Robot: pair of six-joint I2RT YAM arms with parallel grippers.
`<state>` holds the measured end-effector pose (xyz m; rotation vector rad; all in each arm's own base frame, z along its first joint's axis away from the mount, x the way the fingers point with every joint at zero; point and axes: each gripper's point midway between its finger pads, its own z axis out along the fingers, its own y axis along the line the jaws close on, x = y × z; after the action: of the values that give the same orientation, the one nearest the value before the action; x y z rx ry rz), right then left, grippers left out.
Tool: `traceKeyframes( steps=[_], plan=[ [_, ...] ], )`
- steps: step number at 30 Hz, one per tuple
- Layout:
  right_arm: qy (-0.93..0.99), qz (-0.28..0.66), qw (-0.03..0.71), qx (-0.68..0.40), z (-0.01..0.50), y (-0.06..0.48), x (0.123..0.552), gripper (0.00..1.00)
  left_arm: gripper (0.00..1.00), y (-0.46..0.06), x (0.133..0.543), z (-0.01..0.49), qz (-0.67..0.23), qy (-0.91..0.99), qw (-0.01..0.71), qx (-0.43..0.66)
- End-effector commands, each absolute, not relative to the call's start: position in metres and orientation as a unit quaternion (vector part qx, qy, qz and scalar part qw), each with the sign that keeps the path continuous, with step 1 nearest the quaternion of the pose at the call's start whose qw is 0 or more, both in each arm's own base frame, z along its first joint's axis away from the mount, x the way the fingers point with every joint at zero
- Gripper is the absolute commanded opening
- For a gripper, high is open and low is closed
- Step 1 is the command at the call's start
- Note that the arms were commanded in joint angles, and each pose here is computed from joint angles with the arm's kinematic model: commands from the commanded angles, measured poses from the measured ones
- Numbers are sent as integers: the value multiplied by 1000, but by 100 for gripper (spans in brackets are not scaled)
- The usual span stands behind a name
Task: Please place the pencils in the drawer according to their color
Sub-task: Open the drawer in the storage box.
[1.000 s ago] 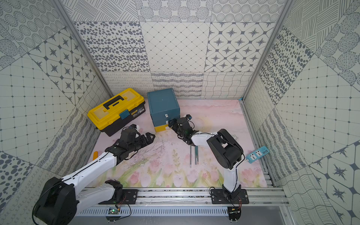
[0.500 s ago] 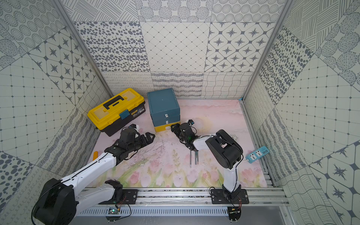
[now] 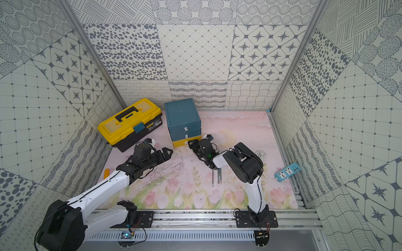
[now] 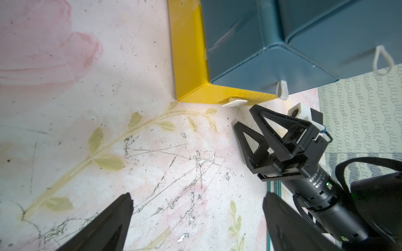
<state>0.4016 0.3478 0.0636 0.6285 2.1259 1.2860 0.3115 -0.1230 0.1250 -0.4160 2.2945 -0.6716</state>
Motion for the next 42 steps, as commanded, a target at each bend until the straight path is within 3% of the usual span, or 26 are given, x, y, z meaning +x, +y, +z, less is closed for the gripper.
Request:
traceKeyframes(
  steps=[1, 17, 42],
  plan=[
    [776, 509, 292, 230, 71, 358, 407, 68, 99, -120, 315, 128, -249, 886, 359, -154],
    [754, 542, 299, 220, 78, 370, 416, 66, 99, -119, 312, 126, -247, 887, 358, -156],
    [743, 553, 306, 219, 64, 372, 422, 56, 99, -118, 311, 125, -244, 889, 356, -153]
  ],
)
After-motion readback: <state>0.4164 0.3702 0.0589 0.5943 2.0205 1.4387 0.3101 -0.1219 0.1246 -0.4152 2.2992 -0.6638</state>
